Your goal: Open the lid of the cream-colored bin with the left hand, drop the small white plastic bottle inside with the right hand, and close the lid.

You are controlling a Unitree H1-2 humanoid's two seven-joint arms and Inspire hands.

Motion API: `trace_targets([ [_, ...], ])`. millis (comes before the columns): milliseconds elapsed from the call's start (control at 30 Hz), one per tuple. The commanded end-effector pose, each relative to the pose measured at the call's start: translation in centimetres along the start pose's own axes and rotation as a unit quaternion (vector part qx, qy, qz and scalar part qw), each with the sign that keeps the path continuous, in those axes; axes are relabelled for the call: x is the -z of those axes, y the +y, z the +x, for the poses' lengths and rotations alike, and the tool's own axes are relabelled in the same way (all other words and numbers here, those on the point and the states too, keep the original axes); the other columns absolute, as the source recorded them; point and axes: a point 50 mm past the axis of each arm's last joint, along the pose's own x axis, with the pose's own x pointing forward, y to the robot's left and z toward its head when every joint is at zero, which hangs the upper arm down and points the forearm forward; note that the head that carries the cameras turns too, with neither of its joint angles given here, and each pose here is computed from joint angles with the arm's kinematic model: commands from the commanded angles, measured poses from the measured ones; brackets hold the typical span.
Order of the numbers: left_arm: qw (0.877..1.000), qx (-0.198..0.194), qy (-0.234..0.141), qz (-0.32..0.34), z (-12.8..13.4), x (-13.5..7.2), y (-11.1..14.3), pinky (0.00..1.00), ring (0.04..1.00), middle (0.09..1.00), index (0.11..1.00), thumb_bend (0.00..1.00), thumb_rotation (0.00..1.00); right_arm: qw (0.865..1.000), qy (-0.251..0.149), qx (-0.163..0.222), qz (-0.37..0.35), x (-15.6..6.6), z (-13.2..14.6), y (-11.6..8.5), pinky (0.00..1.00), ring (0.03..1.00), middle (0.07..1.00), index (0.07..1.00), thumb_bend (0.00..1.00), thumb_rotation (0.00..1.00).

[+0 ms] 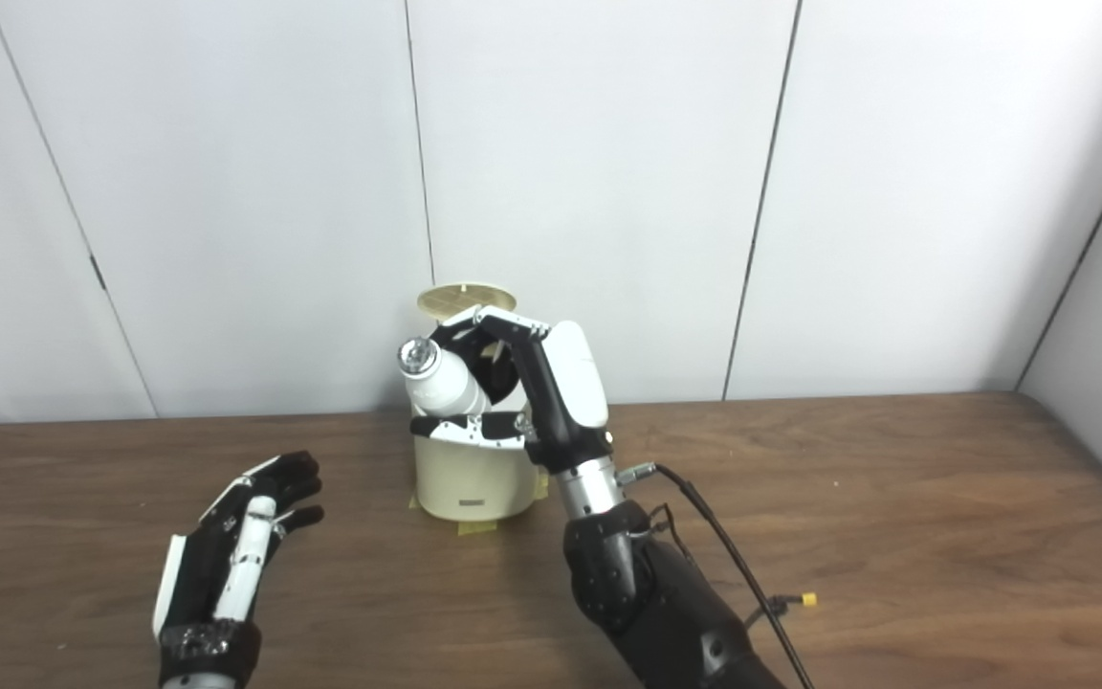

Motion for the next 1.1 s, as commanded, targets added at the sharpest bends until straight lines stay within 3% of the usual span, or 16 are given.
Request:
trace_targets([
  [0, 0.999, 0.003, -0.044, -0.004, 0.9, -1.9, -0.7, 0.71, 0.769, 0.758, 0.727, 0.23, 0.64, 0.998, -0.048, 0.031, 0.013, -1.5, 3.4, -0.9, 0.15, 0.215, 0.439, 0.529, 0.52, 0.00],
  [467, 0.999, 0.003, -0.044, -0.004, 0.6, -1.9, -1.1, 0.71, 0.769, 0.759, 0.725, 0.23, 0.65, 0.996, -0.082, 0.030, 0.001, -2.3, 5.9, -0.8, 0.32, 0.383, 0.511, 0.530, 0.51, 0.00],
  [1067, 0.999, 0.006, -0.048, -0.003, 0.2, -2.3, -1.7, 0.69, 0.773, 0.762, 0.727, 0.23, 0.66, 0.996, -0.086, 0.018, -0.013, -1.8, 6.9, 0.1, 0.29, 0.382, 0.506, 0.536, 0.51, 0.00],
])
